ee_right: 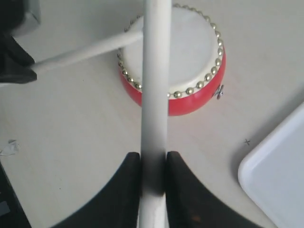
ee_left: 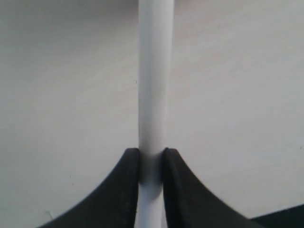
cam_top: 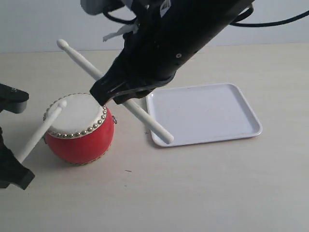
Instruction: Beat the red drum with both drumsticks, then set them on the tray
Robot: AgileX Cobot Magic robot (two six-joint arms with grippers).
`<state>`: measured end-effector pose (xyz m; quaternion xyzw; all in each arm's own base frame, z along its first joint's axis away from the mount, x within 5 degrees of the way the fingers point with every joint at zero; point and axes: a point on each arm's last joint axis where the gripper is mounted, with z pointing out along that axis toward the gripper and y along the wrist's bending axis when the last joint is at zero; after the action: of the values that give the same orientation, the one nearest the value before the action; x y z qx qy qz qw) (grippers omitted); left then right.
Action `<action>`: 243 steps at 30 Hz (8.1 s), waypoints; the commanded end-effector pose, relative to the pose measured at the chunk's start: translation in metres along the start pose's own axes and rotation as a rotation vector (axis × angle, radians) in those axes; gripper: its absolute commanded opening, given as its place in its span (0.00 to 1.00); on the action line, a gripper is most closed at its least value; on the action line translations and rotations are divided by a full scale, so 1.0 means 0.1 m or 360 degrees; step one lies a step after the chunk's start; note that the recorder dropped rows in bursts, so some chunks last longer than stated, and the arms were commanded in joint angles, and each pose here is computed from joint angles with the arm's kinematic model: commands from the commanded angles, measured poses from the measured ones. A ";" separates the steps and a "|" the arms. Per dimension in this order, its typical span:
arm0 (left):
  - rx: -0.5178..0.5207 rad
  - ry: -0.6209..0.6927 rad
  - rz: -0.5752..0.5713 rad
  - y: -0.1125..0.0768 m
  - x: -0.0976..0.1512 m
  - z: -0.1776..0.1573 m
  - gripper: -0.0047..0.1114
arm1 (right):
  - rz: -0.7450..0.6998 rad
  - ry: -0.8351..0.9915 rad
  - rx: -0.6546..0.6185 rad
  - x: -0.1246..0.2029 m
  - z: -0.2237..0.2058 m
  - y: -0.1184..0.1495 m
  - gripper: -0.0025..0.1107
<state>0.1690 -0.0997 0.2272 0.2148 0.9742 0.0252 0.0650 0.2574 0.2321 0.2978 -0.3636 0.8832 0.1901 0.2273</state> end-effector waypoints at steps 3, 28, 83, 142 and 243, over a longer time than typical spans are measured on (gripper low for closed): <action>0.0023 -0.0351 0.0008 0.04 0.07 -0.31 0.04 | 0.0061 0.0274 -0.0010 0.13 0.69 -0.15 0.02; -0.0018 0.0268 0.0038 -0.05 0.04 0.36 0.04 | -0.0037 -0.0056 0.0007 0.00 -0.21 0.05 0.02; 0.0850 -0.1095 0.0203 -0.65 -1.51 -0.08 0.04 | 0.0224 0.0092 0.0689 -0.07 0.16 -1.20 0.02; 0.0980 -0.0695 0.0215 -1.10 -2.18 1.13 0.04 | 0.0344 0.0367 0.0689 0.58 1.33 -1.94 0.02; 0.0192 -0.2365 0.0083 0.12 0.21 -1.46 0.04 | 0.0316 -0.1274 0.0705 0.79 -1.55 -0.49 0.02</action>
<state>0.1497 -0.1028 0.3843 0.2413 0.6827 -0.2090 0.6572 0.2194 0.0847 0.3728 -0.1228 0.8012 0.1402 0.5687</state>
